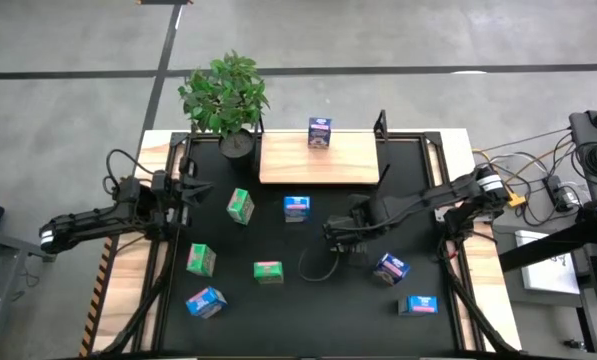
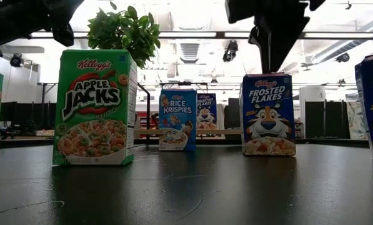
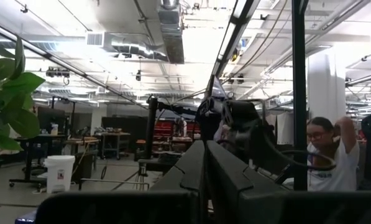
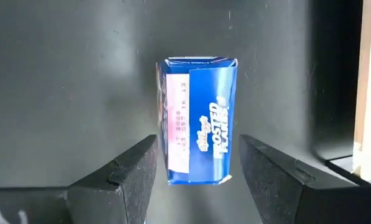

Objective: Stack cereal on shelf
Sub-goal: Put the top blue cereal box aligned with the blue cereal box on the shelf

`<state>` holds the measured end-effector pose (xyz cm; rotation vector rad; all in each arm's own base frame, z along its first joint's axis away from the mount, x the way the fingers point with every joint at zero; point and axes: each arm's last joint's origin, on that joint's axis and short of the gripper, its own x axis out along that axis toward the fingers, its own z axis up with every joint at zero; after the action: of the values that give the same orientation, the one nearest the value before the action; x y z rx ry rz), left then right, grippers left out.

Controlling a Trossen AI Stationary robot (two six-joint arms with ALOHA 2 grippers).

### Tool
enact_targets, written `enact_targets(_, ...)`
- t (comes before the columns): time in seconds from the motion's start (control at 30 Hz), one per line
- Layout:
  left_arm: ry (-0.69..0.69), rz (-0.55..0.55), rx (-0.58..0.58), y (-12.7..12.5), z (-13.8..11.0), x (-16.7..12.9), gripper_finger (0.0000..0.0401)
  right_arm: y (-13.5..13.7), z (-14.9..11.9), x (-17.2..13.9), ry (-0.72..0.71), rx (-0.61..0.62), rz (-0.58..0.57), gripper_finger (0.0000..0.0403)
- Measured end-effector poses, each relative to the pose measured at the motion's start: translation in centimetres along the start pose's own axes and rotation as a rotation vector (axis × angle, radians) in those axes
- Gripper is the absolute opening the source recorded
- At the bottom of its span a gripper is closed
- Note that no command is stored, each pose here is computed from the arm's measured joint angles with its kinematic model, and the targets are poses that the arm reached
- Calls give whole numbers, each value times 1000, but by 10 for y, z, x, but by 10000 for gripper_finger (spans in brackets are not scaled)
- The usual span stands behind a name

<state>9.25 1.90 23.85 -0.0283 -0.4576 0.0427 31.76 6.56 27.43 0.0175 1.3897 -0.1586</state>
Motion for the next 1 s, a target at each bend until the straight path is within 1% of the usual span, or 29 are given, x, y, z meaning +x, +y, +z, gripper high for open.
enact_targets(0.27, 0, 0, -3, 0, 0, 0, 1, 1, -2, 15, -12, -25, -27, 215)
enact_targets(0.4, 0, -1, -4, 0, 0, 0, 1, 1, -2, 16, -12, -25, -27, 212)
enact_targets(0.57, 0, -1, -4, 0, 0, 0, 1, 1, -1, 16, -23, -23, -21, 196)
enact_targets(0.67, 1, -1, -4, 0, 0, 0, 1, 0, 0, 13, -31, 9, -15, 194)
enact_targets(0.8, 1, -1, -4, 0, 0, 0, 1, -1, 3, 8, -50, 22, -7, 212)
enact_targets(1.0, 1, -3, -4, 0, 0, 0, 1, -4, 2, 7, -45, 26, -10, 259)
